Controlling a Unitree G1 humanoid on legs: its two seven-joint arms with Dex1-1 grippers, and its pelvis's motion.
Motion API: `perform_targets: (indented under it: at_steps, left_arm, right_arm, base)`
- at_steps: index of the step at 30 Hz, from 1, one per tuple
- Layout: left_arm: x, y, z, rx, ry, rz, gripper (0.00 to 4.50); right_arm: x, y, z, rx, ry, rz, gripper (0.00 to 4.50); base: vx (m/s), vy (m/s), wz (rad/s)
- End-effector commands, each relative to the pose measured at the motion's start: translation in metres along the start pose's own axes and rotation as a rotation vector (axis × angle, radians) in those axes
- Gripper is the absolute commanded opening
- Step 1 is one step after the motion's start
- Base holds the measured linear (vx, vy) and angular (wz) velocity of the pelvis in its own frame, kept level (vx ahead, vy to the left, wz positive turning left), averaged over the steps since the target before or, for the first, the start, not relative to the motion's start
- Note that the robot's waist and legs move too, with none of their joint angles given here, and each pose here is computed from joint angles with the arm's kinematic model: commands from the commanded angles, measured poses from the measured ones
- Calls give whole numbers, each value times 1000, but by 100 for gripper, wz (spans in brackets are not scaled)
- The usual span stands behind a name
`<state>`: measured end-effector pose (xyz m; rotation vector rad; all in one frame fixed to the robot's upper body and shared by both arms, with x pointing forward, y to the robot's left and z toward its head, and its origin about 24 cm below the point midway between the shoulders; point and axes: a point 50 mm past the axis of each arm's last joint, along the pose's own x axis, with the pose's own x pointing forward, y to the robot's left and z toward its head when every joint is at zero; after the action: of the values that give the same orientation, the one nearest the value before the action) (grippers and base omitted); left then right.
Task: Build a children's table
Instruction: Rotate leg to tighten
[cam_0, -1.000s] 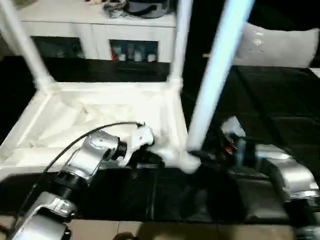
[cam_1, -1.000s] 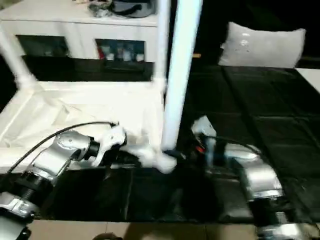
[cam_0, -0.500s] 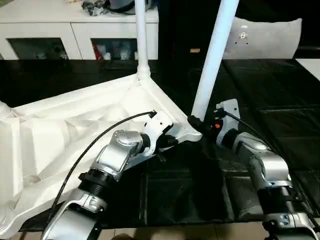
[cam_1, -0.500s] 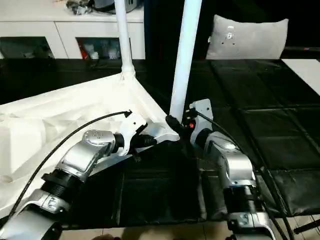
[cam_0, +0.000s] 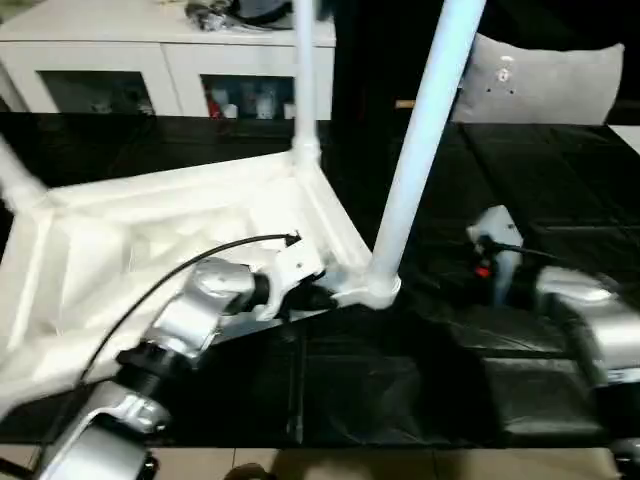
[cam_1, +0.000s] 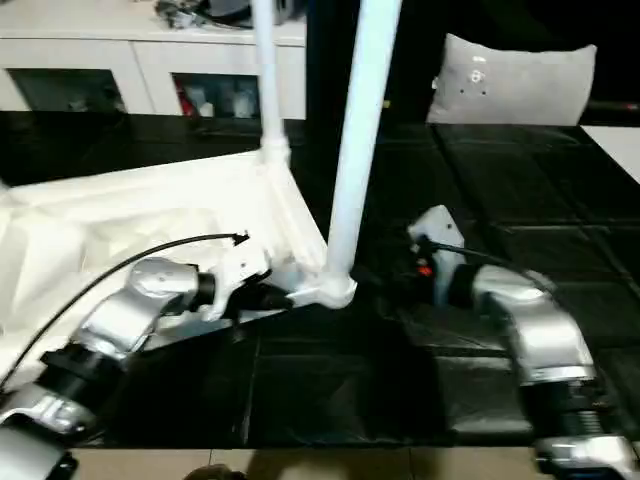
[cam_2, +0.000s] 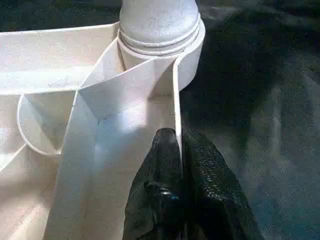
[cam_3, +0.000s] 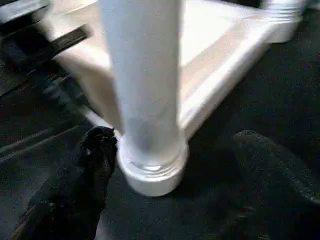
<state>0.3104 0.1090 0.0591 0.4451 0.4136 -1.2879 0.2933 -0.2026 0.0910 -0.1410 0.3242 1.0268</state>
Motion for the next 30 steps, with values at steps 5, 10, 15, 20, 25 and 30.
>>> perform_targets:
  at_steps: [5,10,15,20,25,30]
  left_arm:
    - [-7,-15,13,92,-58,-237,0]
    - [-8,-16,13,107,-53,-269,0]
    - [-6,-18,16,120,-67,-301,0]
    - [-4,-19,15,121,-70,-305,0]
    - [-4,-19,15,121,-66,-303,0]
    - [-5,-18,13,110,-63,-297,0]
  right_arm:
    - [-2,12,3,-19,8,219,383]
    - [-1,15,1,-20,22,269,350]
    - [10,22,-6,15,26,340,299]
    - [14,23,-11,10,32,354,267]
    - [16,24,-13,20,27,368,222]
    - [15,27,-16,64,-4,382,198]
  base:
    - [0,0,0]
    - [0,0,0]
    - [0,0,0]
    - [0,0,0]
    - [0,0,0]
    - [0,0,0]
